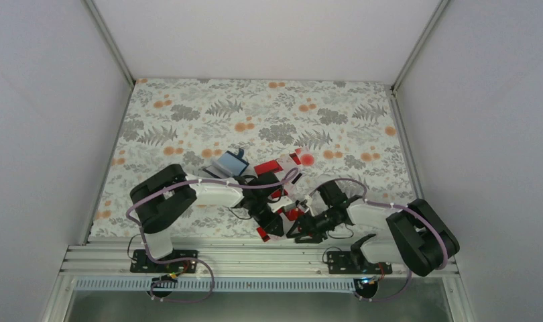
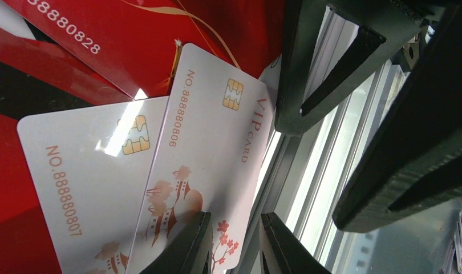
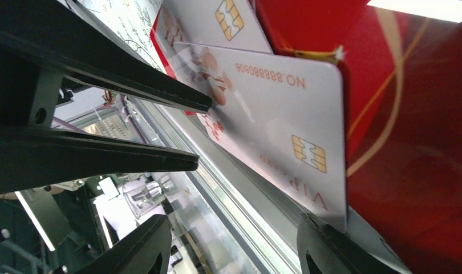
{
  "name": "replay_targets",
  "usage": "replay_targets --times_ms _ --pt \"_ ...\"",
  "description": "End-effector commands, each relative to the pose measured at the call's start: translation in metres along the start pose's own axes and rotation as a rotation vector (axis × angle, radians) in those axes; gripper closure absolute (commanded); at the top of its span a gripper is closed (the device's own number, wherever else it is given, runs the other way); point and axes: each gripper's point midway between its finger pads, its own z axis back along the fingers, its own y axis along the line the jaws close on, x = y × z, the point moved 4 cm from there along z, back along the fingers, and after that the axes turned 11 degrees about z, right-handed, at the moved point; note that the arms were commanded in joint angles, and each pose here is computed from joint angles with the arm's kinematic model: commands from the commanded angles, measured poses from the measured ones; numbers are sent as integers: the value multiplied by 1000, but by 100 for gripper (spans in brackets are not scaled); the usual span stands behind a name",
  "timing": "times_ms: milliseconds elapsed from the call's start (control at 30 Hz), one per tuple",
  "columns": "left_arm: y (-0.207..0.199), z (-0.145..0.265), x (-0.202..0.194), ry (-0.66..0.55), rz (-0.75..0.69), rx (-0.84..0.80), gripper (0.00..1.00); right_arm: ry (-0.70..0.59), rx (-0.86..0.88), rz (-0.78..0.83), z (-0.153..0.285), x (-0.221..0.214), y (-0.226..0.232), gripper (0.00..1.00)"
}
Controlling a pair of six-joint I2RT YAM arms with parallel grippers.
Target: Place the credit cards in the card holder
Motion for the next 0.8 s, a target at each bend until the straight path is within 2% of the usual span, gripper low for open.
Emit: replay_targets --times_ms 0,133,267,467,767 --pt "-17 13 9 -35 -34 -19 77 9 -64 38 4 -5 -3 42" --pt "-30 23 17 -58 -54 -38 77 36 -108 -1 4 -19 -13 38" --pt "-36 27 23 -69 -62 -41 76 9 -117 -18 3 -16 -16 33" --pt "-16 16 32 -58 -31 77 76 -73 -102 -24 3 -1 -13 32" --pt "2 -4 33 -3 11 121 76 -90 -115 -22 1 5 -17 33"
